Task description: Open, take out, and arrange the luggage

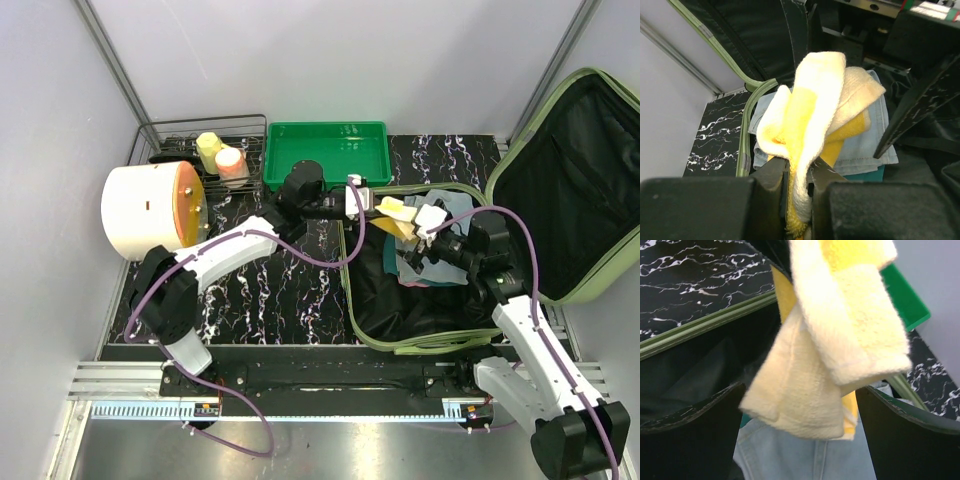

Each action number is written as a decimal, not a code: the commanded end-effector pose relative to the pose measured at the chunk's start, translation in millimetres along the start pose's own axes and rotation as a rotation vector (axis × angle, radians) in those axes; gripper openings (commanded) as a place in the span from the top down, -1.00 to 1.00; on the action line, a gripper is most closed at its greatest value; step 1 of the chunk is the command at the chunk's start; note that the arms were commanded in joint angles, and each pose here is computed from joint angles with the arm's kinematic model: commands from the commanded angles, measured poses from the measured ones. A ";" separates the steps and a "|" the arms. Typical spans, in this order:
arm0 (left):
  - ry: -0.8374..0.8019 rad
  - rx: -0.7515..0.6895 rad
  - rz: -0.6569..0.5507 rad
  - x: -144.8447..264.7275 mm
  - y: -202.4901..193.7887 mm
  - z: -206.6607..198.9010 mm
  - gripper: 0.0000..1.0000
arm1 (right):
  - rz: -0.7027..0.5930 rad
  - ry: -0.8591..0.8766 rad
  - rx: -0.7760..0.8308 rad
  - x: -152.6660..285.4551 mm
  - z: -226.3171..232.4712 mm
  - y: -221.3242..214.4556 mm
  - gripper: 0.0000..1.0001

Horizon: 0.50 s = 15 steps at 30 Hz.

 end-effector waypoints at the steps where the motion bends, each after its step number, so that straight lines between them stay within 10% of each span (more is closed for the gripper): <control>1: -0.028 -0.075 -0.105 9.8 38.3 0.0 1.00 | -0.202 -0.075 0.152 -4.7 -18.7 36.9 -0.99; 8: -0.082 -0.074 -0.090 13.3 33.8 -12.4 1.00 | -0.270 -0.018 0.164 -13.9 -19.6 54.0 -0.59; 15: -0.100 -0.111 -0.050 20.1 32.5 -16.8 0.93 | -0.313 0.081 0.163 -12.5 -5.9 65.8 0.60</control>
Point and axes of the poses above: each gripper's point midway between its finger pads, its own x axis back along the fingers, its own z axis along the line the jaws close on, y = z × x, the point moved 3 cm from there along x, back along the fingers, and after that the axes turned 7 degrees about -x, right-handed, at the moved point
